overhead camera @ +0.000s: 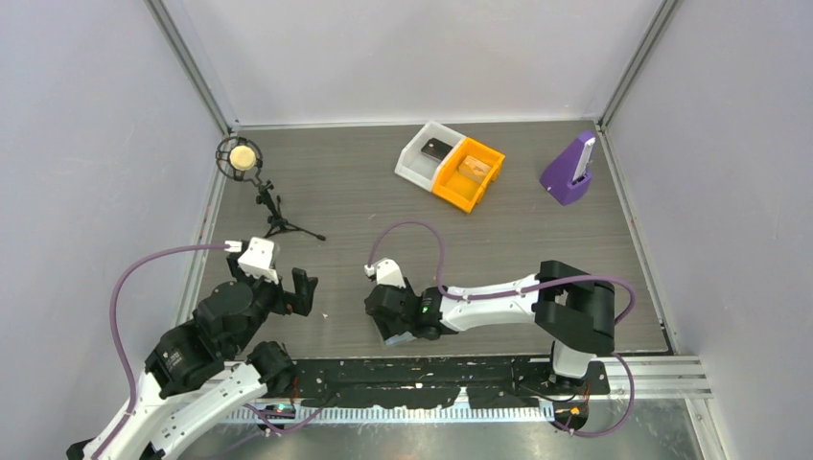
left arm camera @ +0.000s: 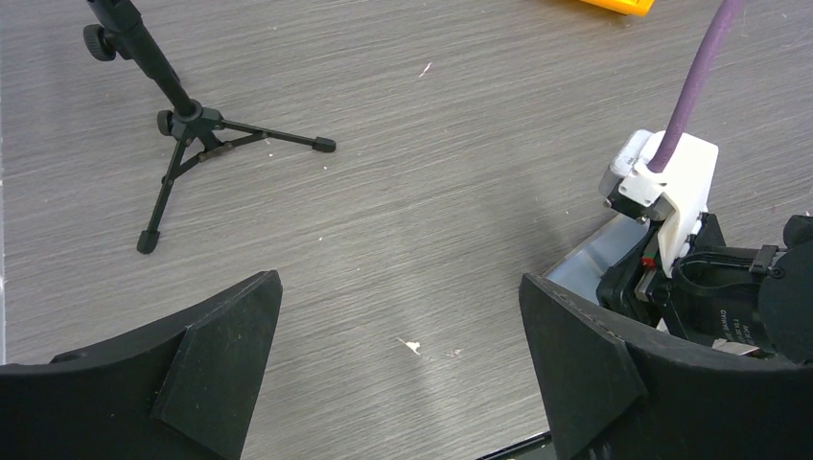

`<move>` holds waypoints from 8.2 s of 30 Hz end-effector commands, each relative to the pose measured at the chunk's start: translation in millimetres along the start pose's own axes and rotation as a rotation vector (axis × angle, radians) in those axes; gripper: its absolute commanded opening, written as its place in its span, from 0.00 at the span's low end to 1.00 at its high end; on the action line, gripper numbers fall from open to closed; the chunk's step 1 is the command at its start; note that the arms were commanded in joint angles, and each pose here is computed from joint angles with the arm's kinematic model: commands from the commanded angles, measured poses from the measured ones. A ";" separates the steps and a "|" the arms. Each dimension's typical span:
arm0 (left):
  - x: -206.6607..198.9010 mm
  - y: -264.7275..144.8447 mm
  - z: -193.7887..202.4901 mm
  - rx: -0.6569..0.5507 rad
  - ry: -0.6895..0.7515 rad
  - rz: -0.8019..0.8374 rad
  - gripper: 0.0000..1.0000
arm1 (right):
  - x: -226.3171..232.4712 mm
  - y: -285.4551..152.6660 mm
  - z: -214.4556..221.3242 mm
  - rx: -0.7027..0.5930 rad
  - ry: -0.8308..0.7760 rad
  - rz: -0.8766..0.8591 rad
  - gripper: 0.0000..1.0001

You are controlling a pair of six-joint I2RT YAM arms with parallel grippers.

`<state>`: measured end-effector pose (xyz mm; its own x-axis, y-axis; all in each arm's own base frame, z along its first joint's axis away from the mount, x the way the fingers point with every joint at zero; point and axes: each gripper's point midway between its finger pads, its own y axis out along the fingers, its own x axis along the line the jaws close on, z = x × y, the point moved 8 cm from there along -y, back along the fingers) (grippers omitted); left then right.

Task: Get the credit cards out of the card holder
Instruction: Remove the credit card from the card holder.

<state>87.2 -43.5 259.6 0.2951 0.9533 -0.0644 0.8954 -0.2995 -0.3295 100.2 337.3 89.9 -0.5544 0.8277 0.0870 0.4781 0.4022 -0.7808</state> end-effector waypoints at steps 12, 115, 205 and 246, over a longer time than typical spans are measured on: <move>-6.5 5.7 -4.7 0.002 -0.024 0.015 0.98 | -9.3 -22.6 -2.2 -0.120 0.136 -0.140 0.36; -190.7 196.9 105.7 0.591 -0.441 0.591 0.23 | -112.9 -106.4 3.3 -0.435 0.489 -0.454 0.37; -119.6 150.6 108.4 0.588 -0.610 0.508 0.24 | -52.1 -30.5 10.1 -0.368 0.366 -0.272 0.29; -202.5 192.6 95.7 0.665 -0.651 0.755 0.23 | -73.9 -107.0 -2.6 -0.478 0.416 -0.307 0.35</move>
<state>162.7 -273.9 106.9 0.2359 0.5105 -0.8269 0.1713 -0.8594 -0.4817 95.2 222.4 151.9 -0.4098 0.7540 0.5133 0.6580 0.6341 -0.4061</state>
